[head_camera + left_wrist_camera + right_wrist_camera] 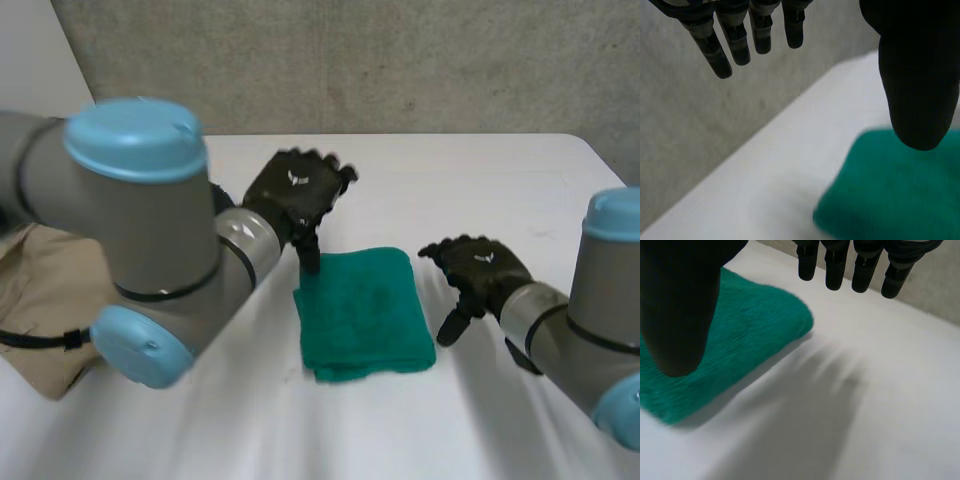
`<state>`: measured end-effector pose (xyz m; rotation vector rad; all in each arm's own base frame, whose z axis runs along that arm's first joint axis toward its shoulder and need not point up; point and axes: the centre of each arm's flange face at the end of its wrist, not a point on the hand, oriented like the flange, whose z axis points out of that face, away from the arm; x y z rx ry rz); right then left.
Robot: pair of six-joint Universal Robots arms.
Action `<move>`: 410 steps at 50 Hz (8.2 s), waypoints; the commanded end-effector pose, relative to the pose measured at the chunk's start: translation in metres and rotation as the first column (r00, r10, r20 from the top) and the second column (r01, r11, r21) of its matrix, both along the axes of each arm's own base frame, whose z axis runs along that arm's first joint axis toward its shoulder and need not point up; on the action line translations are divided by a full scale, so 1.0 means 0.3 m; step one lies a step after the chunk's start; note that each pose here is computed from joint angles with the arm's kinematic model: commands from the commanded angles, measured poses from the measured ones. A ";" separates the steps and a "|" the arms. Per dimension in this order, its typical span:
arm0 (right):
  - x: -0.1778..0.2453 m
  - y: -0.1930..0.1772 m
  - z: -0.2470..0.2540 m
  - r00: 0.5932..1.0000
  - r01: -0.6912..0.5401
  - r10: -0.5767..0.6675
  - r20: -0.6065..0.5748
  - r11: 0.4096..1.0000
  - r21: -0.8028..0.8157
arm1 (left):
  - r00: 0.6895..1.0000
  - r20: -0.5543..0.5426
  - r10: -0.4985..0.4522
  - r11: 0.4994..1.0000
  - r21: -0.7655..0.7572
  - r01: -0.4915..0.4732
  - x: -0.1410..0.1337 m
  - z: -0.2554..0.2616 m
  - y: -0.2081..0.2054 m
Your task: Fold the laundry.
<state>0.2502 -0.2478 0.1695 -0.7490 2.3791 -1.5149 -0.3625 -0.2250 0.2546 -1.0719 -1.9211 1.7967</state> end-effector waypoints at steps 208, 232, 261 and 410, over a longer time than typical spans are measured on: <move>-0.030 -0.383 0.111 0.919 -0.328 0.244 -0.308 0.909 -0.258 | 1.000 -0.024 -0.005 0.999 -0.053 0.004 -0.002 -0.207 0.245; -0.068 -0.175 0.183 0.959 -0.193 0.149 -0.240 0.966 -0.172 | 0.973 0.015 0.230 0.968 -0.107 -0.227 0.208 -0.199 -0.171; -0.098 -0.137 0.094 0.961 -0.160 0.129 -0.245 0.981 -0.112 | 0.978 0.186 0.096 0.995 0.022 -0.101 0.144 -0.508 -0.320; 0.176 -0.583 0.204 0.994 0.079 -0.107 -0.015 0.811 -0.580 | 0.920 -0.346 0.184 0.773 -0.527 -0.353 0.052 0.077 -0.709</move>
